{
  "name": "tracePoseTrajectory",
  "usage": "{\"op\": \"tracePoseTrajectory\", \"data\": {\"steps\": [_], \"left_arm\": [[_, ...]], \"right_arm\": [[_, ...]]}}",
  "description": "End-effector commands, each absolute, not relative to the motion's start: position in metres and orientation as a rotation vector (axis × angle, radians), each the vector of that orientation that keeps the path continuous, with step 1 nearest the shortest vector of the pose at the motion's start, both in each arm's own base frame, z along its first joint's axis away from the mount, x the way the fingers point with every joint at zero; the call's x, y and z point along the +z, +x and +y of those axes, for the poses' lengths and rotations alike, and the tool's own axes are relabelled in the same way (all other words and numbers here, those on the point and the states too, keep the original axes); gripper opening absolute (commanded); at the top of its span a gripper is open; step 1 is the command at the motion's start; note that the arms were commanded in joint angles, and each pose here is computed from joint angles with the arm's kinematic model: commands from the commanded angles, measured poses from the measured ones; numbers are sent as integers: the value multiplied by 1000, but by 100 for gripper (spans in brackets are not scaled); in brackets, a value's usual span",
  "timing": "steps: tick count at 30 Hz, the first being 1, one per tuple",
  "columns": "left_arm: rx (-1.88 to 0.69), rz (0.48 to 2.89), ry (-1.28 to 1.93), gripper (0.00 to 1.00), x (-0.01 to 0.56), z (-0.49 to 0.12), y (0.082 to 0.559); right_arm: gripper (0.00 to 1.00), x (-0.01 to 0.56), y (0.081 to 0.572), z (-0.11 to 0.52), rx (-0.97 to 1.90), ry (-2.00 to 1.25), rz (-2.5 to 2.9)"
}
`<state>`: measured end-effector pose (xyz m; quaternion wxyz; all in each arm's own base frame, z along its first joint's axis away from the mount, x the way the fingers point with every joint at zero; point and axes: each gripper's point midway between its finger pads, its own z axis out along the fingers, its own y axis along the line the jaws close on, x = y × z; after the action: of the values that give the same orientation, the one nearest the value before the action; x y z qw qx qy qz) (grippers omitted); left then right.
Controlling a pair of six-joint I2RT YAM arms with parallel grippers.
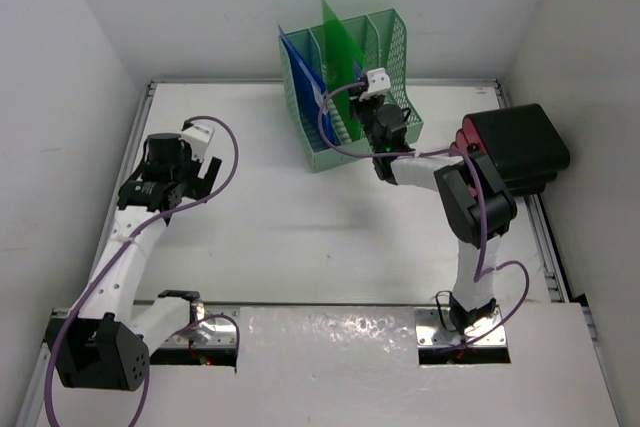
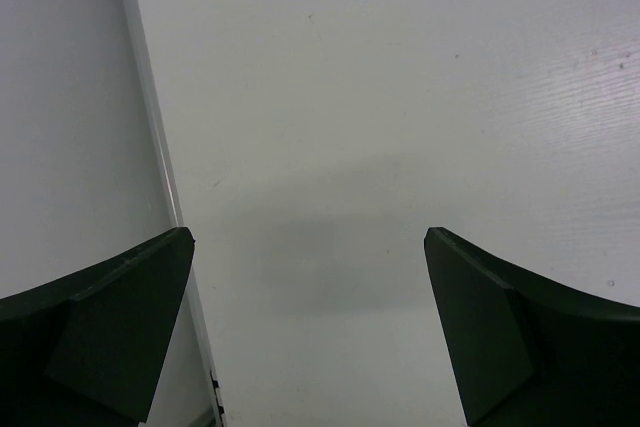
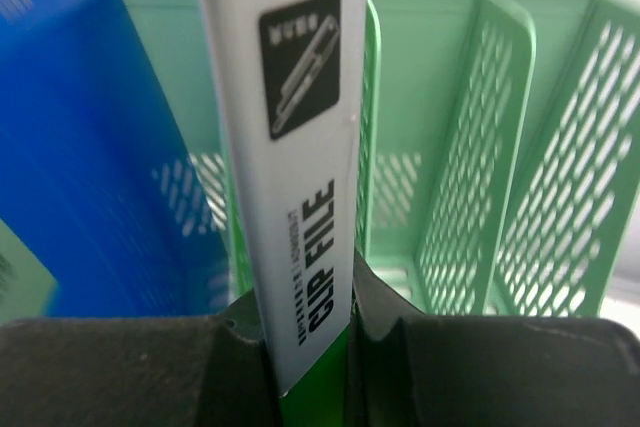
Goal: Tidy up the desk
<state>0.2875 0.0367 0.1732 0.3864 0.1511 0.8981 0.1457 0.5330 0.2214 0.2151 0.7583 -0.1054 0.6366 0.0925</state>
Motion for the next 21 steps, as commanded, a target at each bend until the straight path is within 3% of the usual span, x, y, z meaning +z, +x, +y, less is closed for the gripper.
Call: {"op": "tracePoseTrajectory", "data": {"steps": [1,5,6,9,10,14,21], "left_arm": [[399,2239,367,100,182,42,291],[398,2241,368,99,180,42,292],[396,2243,370,100,180,42,292],[397,2244,369,100,180,42,292],[395,2242,367,100,181,42,293],[387,2234,351,99,186,41,292],[415,2283,310,99,170,49,269]], "right_arm": [[0,240,541,221,250,-156,1318],[0,221,541,222,235,-181,1365],[4,220,537,220,232,-185,1368],[27,223,531,217,220,-198,1369],[42,225,528,216,217,-210,1375],[72,241,512,210,189,-267,1444],[99,252,432,123,-25,-15,1787]]}}
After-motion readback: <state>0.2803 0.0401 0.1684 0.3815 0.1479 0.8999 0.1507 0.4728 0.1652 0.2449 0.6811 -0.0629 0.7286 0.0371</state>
